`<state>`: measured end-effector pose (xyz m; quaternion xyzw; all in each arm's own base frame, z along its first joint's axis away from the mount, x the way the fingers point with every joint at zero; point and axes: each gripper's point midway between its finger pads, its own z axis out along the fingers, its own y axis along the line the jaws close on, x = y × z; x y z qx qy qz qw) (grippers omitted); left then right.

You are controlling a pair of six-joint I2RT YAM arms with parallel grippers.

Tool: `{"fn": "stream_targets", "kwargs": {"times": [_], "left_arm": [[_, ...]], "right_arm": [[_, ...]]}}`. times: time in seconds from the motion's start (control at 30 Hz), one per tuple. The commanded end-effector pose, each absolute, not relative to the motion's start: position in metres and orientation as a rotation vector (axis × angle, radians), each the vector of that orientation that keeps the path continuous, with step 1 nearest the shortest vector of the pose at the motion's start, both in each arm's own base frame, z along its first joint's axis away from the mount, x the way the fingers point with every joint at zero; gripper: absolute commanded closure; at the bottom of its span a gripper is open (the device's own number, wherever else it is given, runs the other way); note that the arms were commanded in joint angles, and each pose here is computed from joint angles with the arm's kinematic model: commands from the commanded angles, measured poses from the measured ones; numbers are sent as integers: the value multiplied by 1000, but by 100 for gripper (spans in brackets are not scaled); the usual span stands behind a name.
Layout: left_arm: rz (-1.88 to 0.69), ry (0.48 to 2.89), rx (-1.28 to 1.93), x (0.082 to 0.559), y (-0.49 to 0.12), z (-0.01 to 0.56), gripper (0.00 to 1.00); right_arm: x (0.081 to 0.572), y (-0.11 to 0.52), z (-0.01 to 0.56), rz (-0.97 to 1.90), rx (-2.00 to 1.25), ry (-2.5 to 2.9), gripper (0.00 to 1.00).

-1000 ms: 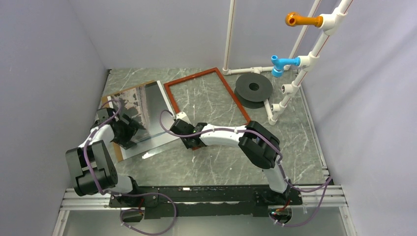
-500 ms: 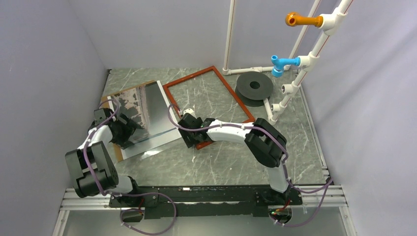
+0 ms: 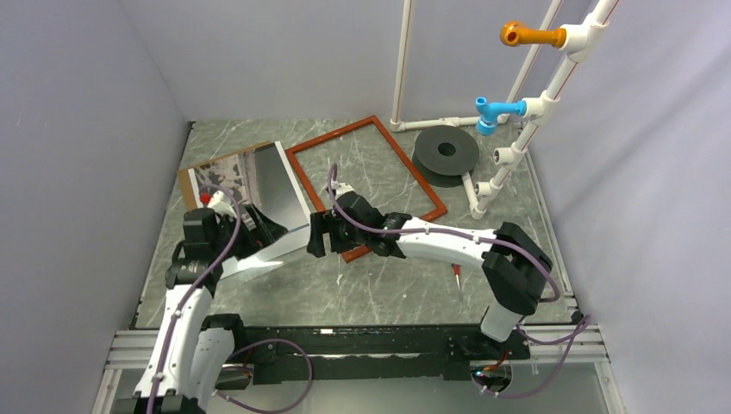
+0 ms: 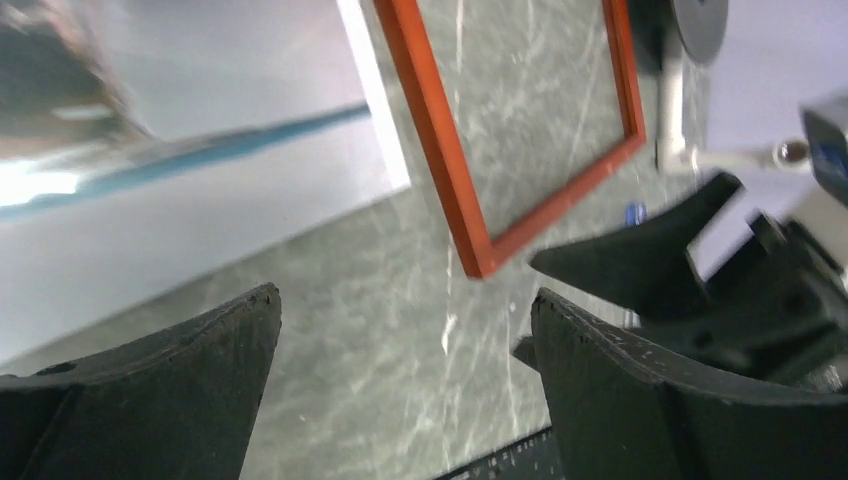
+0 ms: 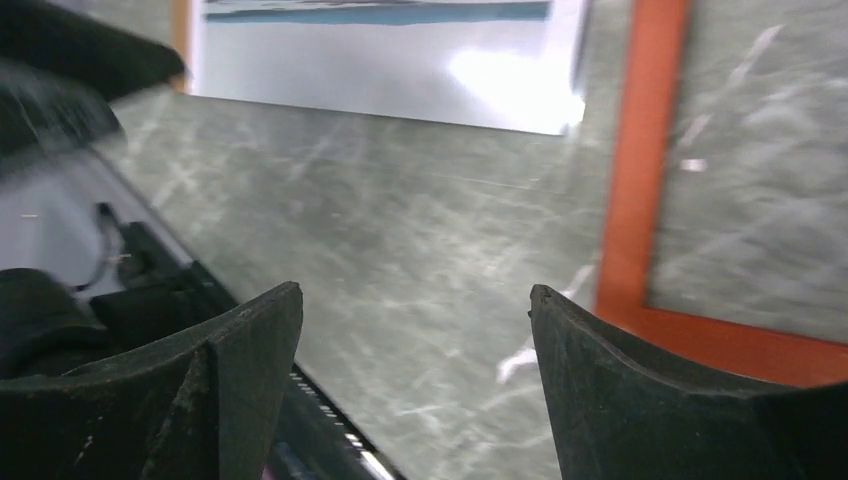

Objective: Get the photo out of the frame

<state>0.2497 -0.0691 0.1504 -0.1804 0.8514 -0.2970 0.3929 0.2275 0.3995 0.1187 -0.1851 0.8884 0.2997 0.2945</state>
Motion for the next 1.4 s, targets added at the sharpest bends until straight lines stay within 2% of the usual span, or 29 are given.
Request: {"fn": "stream_targets", "kwargs": {"times": [0.0, 0.33, 0.63, 0.97, 1.13, 1.37], "left_arm": [[-829, 2160, -420, 230, -96, 150, 2], [-826, 2154, -389, 206, -100, 166, 4], [-646, 2116, -419, 196, -75, 206, 5], [-585, 2106, -408, 190, -67, 217, 4], [-592, 2110, -382, 192, -69, 212, 4], [-733, 2116, -346, 204, -89, 206, 4]], "right_arm": [[213, 437, 123, 1156, -301, 2374, 14], [218, 453, 68, 1143, -300, 2431, 13], [229, 487, 38, 1149, -311, 2419, 15], [252, 520, 43, 1123, -363, 2378, 16], [231, 512, 69, 1191, -488, 2337, 16], [219, 467, 83, 1107, -599, 2365, 14]]}}
